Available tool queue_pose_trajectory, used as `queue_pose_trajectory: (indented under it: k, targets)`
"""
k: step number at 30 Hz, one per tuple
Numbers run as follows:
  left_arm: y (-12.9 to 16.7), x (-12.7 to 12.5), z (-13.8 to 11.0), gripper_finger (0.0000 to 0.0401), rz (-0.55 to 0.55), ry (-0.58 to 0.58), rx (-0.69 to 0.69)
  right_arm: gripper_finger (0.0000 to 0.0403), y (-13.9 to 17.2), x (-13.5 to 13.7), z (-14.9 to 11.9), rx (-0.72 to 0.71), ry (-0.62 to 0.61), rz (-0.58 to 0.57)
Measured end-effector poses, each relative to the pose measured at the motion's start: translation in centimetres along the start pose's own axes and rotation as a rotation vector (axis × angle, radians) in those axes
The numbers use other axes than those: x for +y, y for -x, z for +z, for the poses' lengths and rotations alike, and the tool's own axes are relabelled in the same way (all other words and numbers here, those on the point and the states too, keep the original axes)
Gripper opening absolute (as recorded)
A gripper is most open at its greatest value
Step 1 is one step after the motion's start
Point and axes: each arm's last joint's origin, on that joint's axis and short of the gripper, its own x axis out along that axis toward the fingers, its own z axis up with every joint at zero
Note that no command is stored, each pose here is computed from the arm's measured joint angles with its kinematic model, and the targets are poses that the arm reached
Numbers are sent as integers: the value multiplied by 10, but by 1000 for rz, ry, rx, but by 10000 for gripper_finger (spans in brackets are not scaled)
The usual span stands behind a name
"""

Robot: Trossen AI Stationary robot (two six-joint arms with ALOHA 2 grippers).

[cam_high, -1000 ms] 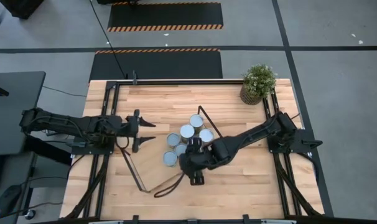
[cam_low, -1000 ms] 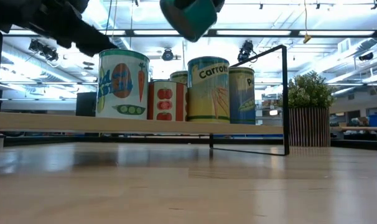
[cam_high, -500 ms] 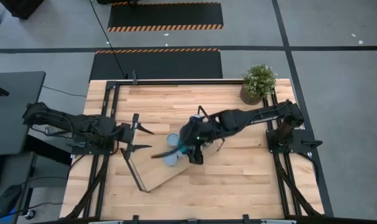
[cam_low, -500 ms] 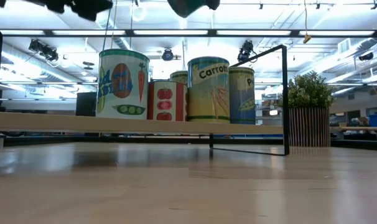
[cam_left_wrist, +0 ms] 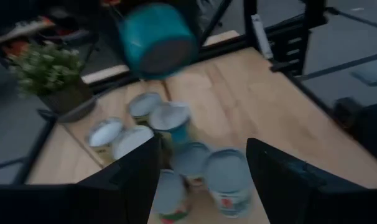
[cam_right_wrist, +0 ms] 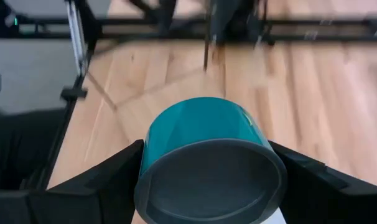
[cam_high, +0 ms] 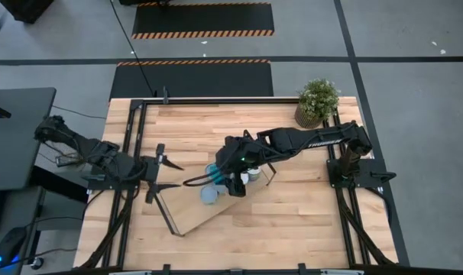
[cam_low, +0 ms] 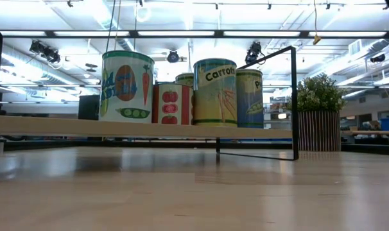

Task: Pick and place cans onto a shelf
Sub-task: Put the small can on the shelf

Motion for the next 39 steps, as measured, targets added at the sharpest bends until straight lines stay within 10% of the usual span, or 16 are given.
queue_pose_trajectory:
  k: [29,39]
  targets:
    - [34,-35,-2,243,-164,312,213,310,-168,24,1,-224,447,-13]
    - [34,-35,-3,243,-162,325,216,310,-202,22,-27,-71,491,-63]
